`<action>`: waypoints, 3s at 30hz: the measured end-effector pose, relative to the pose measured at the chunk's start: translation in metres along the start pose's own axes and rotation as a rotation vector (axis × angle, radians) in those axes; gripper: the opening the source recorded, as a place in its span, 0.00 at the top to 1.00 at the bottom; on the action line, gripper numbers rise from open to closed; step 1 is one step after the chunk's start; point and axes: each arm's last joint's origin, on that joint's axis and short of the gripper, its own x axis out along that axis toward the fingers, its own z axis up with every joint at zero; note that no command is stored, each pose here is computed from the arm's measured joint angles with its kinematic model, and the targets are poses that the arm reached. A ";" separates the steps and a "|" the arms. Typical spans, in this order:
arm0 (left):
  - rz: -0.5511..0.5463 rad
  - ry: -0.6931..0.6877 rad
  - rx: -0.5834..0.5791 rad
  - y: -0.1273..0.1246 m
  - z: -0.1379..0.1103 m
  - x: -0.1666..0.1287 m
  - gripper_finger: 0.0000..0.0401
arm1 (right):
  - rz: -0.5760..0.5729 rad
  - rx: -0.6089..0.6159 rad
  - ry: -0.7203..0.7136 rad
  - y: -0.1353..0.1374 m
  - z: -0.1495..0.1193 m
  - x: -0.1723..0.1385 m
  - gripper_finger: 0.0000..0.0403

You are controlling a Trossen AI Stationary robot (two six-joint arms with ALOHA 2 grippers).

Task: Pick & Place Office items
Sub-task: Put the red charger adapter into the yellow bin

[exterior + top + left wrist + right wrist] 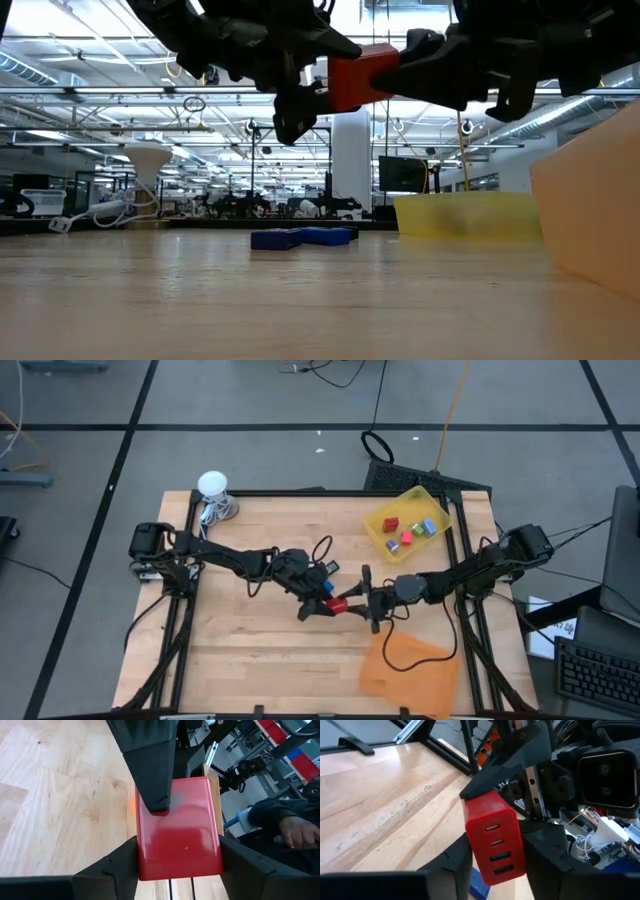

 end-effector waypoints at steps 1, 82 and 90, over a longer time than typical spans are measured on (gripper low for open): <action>0.001 0.000 0.000 0.000 0.000 0.000 0.41 | 0.002 0.000 0.005 0.000 0.000 0.000 0.68; 0.350 -0.735 0.274 0.014 -0.075 -0.169 0.27 | -1.155 0.844 0.576 -0.087 -0.136 -0.188 0.70; 0.379 -0.756 0.245 0.015 -0.074 -0.170 0.31 | -1.126 0.852 0.557 -0.087 -0.136 -0.187 0.70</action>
